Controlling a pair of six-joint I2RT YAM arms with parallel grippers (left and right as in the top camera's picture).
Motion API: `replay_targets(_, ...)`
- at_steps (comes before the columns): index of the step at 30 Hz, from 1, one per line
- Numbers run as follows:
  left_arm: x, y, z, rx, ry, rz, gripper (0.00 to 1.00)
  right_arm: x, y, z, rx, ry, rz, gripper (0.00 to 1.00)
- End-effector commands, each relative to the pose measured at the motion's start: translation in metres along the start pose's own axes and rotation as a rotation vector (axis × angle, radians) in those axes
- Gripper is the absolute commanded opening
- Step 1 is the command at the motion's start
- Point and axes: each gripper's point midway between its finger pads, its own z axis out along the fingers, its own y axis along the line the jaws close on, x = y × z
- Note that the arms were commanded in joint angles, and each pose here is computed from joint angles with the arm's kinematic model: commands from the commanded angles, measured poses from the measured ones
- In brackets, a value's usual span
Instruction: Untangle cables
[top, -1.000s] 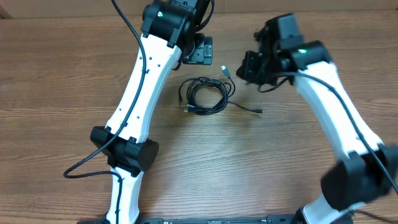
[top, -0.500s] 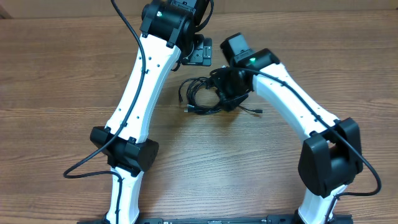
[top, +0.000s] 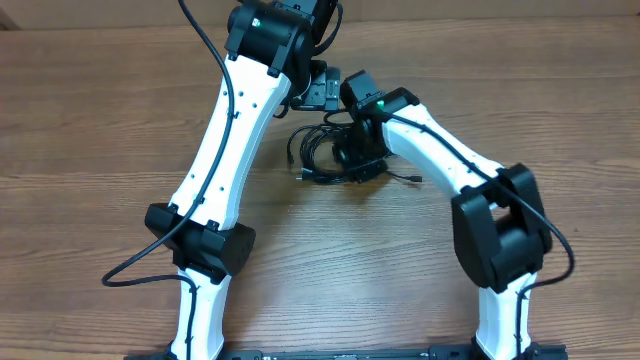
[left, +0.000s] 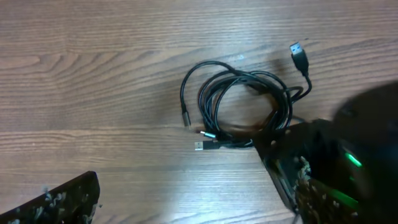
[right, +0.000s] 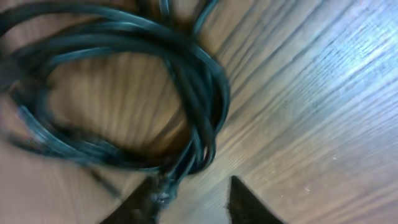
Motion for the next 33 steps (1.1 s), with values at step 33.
replay_targets(33,-0.001,0.004,-0.016,0.015,-0.028,0.029,1.0,-0.018,-0.014,0.037,0.089,-0.065,0.027,0.04)
